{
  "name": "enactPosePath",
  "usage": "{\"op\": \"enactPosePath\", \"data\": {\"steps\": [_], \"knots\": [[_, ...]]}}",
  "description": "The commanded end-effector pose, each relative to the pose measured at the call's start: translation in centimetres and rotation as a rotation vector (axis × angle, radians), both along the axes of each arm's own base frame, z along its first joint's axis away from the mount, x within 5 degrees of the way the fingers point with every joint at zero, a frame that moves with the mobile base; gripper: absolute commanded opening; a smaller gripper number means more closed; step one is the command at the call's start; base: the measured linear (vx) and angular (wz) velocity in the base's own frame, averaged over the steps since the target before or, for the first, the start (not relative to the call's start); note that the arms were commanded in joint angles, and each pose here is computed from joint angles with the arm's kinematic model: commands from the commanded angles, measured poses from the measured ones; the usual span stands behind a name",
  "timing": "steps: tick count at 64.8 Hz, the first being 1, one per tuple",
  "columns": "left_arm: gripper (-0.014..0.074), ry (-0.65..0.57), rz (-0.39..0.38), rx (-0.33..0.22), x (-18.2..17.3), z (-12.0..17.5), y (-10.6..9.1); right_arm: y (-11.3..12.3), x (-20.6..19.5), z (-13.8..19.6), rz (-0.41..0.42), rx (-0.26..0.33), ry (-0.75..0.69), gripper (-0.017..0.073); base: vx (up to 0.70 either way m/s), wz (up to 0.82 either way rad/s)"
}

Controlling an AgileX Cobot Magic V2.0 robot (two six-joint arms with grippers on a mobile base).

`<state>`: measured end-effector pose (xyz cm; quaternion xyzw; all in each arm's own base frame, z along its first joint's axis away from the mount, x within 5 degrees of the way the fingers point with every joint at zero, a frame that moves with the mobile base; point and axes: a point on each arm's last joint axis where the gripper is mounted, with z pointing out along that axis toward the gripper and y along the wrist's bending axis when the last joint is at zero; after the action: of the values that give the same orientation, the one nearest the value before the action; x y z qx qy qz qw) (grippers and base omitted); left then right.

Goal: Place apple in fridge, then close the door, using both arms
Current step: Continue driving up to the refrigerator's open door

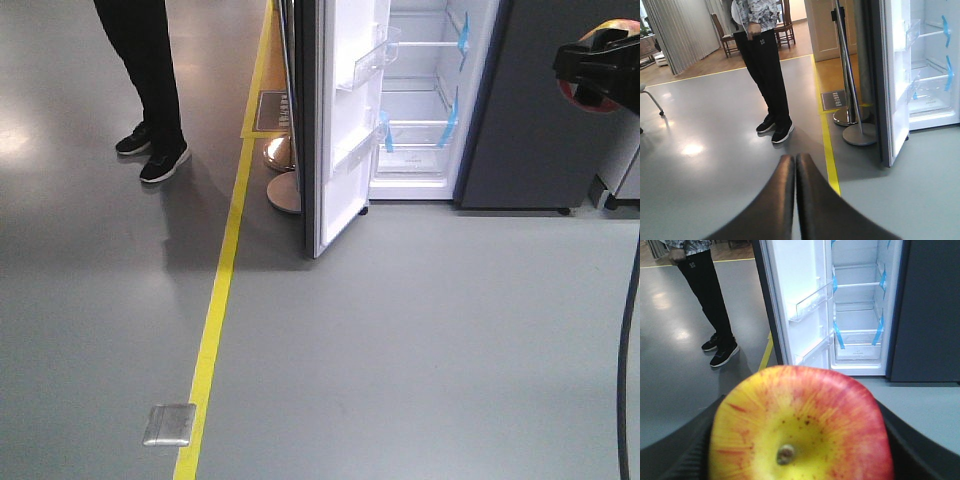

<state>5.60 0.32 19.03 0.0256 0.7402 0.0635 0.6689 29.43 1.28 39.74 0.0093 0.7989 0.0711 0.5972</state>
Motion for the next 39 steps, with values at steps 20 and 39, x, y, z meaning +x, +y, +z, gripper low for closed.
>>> {"op": "enactPosePath", "data": {"steps": [20, 39], "knots": [[-0.0006, -0.072, -0.003, -0.009, 0.03, -0.01, -0.02, -0.36, -0.7, 2.5, -0.029, 0.004, -0.132, 0.0152, 0.16, 0.01], [-0.0006, -0.072, -0.003, -0.009, 0.03, -0.01, -0.02, -0.36, -0.7, 2.5, -0.029, 0.004, -0.132, 0.0152, 0.14, 0.0]]}}
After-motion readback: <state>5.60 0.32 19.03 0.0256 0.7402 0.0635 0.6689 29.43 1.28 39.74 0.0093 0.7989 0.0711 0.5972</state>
